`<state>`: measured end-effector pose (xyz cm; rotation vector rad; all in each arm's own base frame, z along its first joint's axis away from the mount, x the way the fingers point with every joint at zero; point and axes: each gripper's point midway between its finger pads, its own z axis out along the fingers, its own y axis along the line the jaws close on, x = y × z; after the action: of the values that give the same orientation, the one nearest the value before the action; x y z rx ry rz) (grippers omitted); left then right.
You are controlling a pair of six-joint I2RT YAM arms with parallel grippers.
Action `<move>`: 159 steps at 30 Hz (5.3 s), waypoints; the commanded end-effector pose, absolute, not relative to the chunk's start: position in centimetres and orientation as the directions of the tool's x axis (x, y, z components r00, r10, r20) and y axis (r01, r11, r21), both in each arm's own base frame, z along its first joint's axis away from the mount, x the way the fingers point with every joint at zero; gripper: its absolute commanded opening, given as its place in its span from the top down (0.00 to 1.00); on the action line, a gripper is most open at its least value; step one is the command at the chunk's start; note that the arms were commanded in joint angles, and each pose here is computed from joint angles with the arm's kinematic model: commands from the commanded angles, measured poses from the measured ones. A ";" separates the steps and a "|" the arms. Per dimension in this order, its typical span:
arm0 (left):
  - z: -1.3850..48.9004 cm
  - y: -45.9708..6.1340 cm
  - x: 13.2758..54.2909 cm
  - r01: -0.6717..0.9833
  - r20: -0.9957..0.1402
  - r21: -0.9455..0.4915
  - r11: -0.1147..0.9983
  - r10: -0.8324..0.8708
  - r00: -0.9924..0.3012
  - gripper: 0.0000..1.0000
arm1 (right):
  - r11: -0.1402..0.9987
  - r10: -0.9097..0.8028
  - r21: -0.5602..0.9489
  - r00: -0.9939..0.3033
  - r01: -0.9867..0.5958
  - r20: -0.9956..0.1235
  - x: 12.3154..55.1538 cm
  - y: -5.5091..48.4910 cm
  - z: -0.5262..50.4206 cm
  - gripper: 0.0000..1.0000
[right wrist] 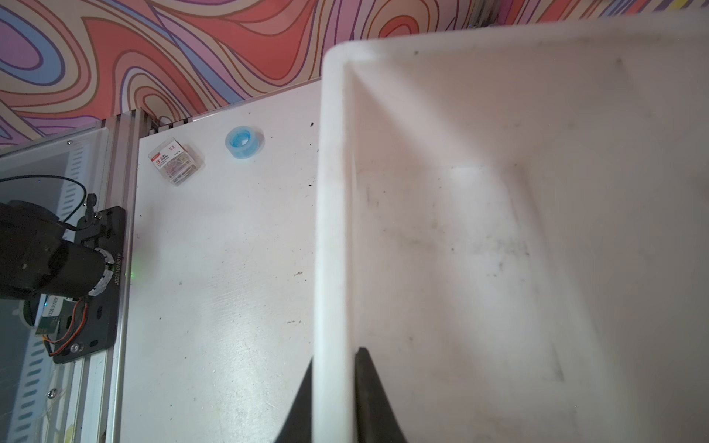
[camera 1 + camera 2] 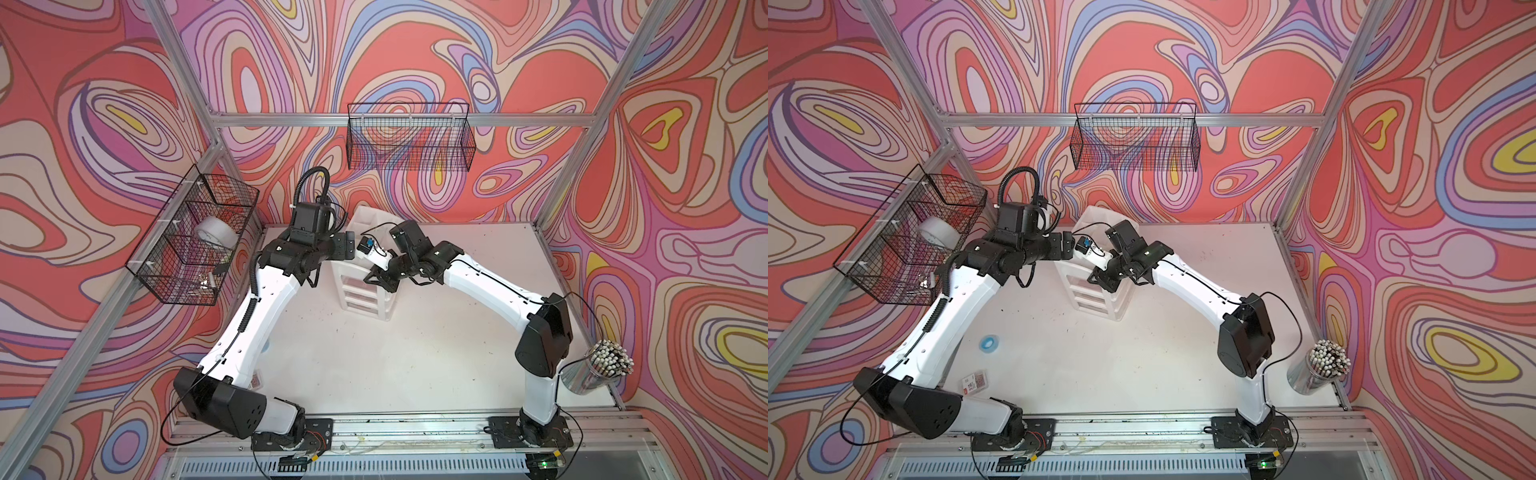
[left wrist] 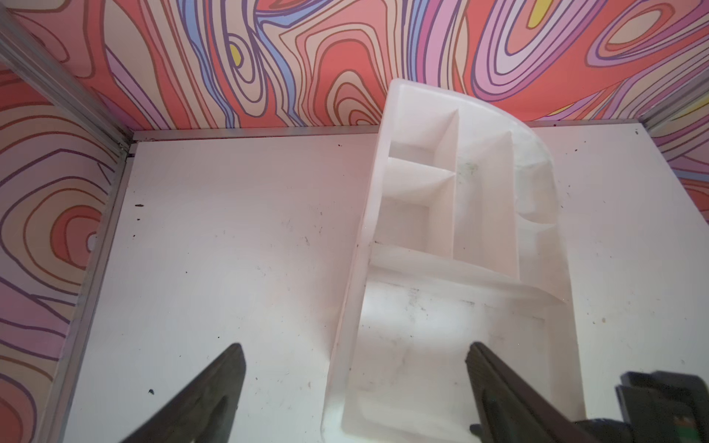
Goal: Take the postcards out of the drawer
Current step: Move the storage box to the center of the board, then open the drawer in the storage box.
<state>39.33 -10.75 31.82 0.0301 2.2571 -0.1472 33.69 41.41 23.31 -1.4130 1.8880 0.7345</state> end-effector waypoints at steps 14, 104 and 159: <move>30.5 -11.3 43.5 0.098 -0.758 -0.117 0.988 -0.025 -0.652 0.22 | 0.228 -0.618 0.155 -0.266 -0.961 -0.740 30.0 41.6 21.3 0.71; 24.2 -5.8 45.4 0.058 -0.718 -0.133 0.989 -0.056 -0.694 1.00 | 0.149 0.399 0.878 -0.785 -0.455 -0.474 41.6 35.3 21.5 0.21; 23.3 -5.3 45.6 0.028 -0.713 -0.121 0.992 -0.067 -0.698 1.00 | -0.161 0.382 0.877 -0.848 -0.452 -0.366 39.1 37.6 24.9 0.22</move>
<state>45.93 -6.54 26.83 0.0192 2.2383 -0.2279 40.95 37.41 21.55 0.0514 1.6969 1.9936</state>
